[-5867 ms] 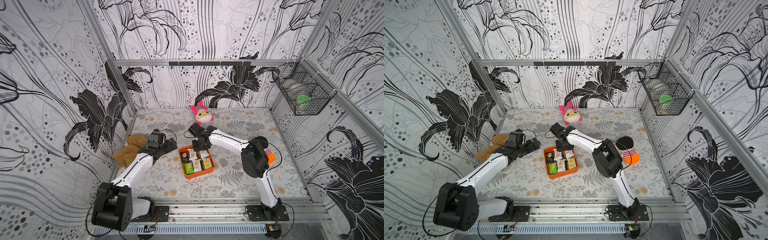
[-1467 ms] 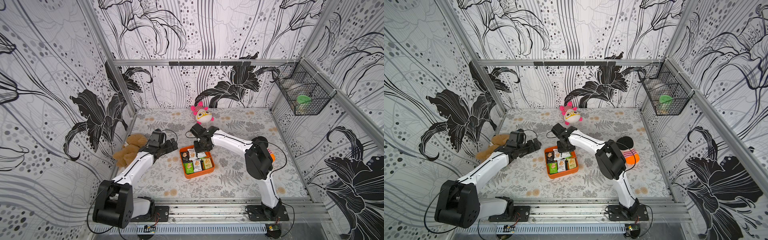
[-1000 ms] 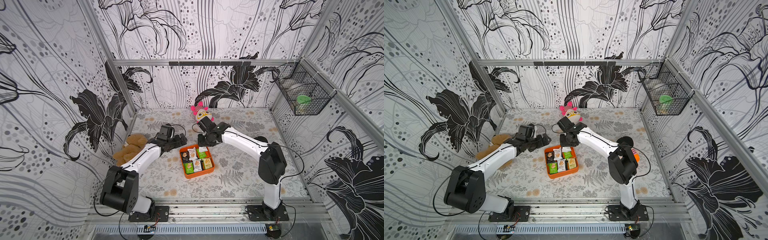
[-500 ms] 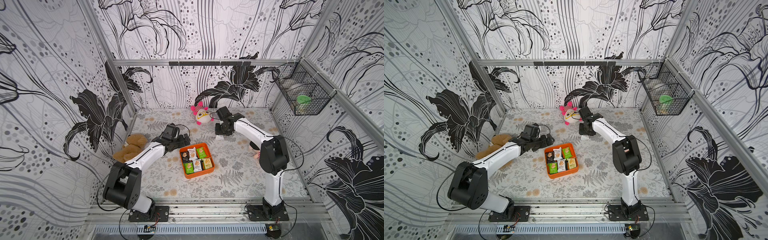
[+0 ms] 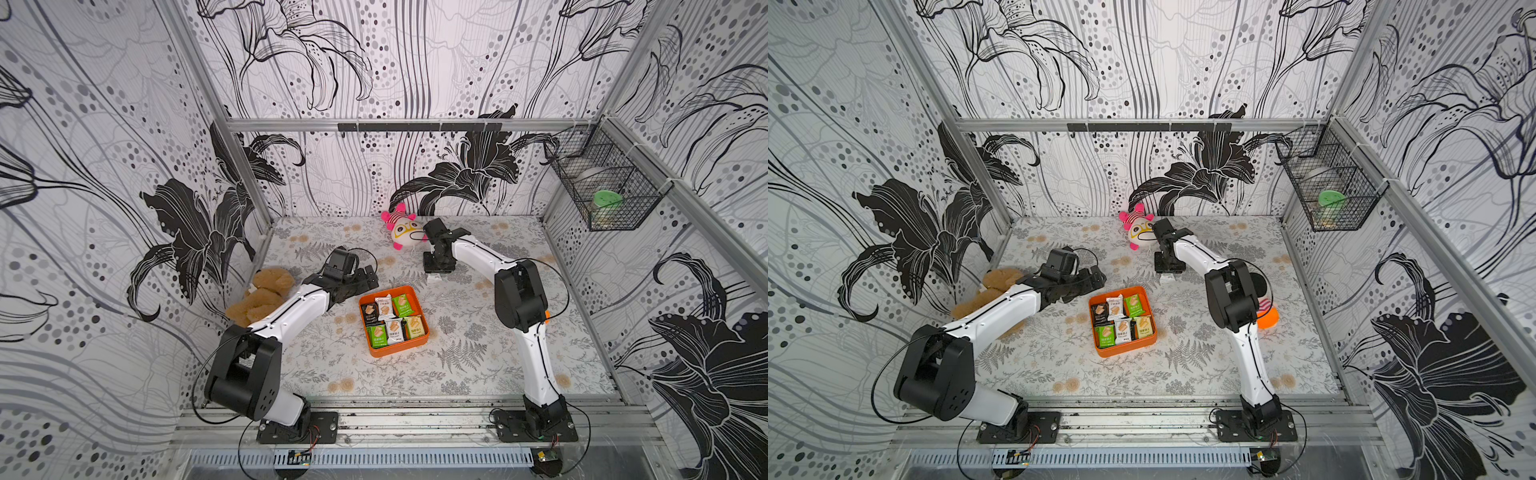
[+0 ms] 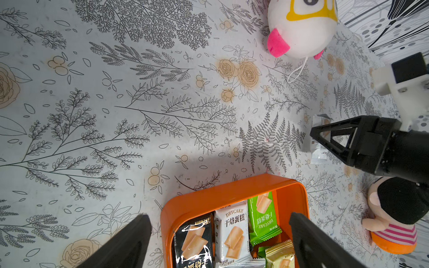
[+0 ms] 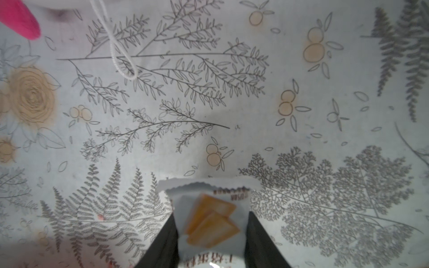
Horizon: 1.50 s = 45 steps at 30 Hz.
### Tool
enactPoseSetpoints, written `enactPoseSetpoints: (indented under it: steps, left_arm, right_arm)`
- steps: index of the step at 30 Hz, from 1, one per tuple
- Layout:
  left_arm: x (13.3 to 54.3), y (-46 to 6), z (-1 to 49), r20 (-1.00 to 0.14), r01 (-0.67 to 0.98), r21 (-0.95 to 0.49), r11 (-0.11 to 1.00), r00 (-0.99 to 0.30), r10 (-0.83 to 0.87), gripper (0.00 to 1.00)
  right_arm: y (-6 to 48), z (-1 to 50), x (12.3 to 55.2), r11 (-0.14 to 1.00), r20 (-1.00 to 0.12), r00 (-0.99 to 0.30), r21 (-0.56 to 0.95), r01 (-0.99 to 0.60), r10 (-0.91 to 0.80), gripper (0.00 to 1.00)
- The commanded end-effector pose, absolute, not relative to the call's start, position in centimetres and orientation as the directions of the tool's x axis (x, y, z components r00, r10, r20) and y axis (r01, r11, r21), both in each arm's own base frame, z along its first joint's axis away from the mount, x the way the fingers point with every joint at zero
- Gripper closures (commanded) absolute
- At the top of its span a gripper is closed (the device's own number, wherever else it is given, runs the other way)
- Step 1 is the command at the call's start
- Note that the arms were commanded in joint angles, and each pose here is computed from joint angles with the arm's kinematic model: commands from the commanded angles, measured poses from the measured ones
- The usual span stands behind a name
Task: Take the cookies out of the storage box
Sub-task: Place the cookie at the center of the board, then pick up the cookie from the storage box.
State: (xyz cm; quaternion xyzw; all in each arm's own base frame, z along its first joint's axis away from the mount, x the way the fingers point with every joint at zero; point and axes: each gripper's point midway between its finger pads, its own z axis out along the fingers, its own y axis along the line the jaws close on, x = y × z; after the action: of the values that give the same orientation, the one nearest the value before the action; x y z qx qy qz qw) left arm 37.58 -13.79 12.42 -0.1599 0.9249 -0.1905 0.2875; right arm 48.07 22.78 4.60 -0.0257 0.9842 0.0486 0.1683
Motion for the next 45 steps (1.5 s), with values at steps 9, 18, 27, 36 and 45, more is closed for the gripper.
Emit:
enactPoseSetpoints:
  steps: [9,18,27,36,45]
  left_arm:
    - [36.1,-12.9,12.4,-0.485,-0.196,-0.429,0.882,-0.774,-0.408,0.03]
    - [35.5,-12.9,13.1,-0.494,-0.172,-0.431,0.886,-0.776,-0.392,0.03]
    - [34.8,-12.3,13.0,-0.497,-0.184,-0.488,0.853,-0.745,-0.445,0.03]
    - [33.5,-8.9,10.2,-0.429,-0.271,-0.533,0.801,-0.73,-0.532,0.03]
    - [32.1,-7.6,8.7,-0.401,-0.306,-0.531,0.79,-0.731,-0.552,0.03]
  right_arm:
    - [22.5,2.7,47.3,0.994,-0.282,-0.958,0.077,-0.074,-0.05,0.53]
    - [22.1,6.1,47.6,0.995,-0.341,-0.939,0.066,-0.072,-0.045,0.29]
    - [26.0,11.7,43.9,0.978,-0.407,-0.909,0.139,-0.156,-0.087,0.3]
    - [33.4,13.4,37.8,0.943,-0.403,-0.9,0.205,-0.263,-0.164,0.35]
    - [35.7,9.8,34.4,0.94,-0.322,-0.923,0.191,-0.282,-0.211,0.4]
